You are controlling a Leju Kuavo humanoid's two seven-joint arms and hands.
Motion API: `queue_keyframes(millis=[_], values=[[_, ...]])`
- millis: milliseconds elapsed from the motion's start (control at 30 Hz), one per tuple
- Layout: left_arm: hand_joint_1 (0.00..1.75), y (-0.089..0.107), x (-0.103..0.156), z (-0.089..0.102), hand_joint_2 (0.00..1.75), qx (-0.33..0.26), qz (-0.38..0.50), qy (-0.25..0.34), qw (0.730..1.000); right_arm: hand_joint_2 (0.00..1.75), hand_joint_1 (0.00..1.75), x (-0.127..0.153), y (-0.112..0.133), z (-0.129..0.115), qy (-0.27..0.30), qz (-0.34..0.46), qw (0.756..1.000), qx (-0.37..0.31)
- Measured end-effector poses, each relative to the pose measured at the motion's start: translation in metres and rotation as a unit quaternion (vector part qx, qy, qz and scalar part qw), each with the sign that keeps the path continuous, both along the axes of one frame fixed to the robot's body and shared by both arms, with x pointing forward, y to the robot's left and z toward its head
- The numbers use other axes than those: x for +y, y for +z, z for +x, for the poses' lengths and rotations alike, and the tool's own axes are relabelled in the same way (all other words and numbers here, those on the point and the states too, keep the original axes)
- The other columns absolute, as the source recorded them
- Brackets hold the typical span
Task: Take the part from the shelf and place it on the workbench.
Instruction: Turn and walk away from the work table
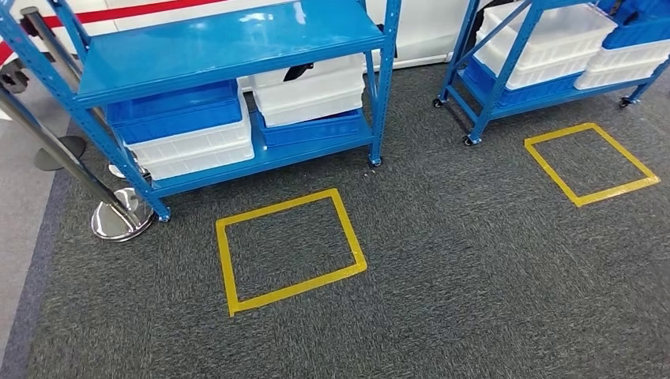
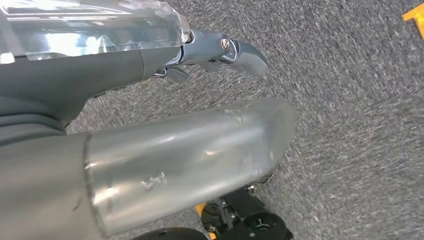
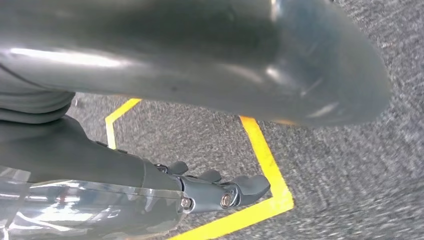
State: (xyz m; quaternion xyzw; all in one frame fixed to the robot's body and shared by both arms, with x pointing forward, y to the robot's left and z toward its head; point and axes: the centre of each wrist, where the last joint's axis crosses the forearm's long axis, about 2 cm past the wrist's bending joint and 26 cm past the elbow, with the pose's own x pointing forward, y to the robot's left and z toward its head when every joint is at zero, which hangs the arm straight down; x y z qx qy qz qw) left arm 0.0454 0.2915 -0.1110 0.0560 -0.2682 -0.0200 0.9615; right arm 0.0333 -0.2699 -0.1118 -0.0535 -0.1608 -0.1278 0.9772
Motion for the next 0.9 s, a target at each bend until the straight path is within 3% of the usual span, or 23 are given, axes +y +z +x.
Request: queue_keyframes(millis=[900], values=[[0.0, -0.0003, -0.004, -0.0032, 0.0, 0.003, -0.004, 0.004, 1.0, 0.0, 0.0, 0.0024, 0.0, -0.0017, 0.003, -0.001, 1.0, 0.01]])
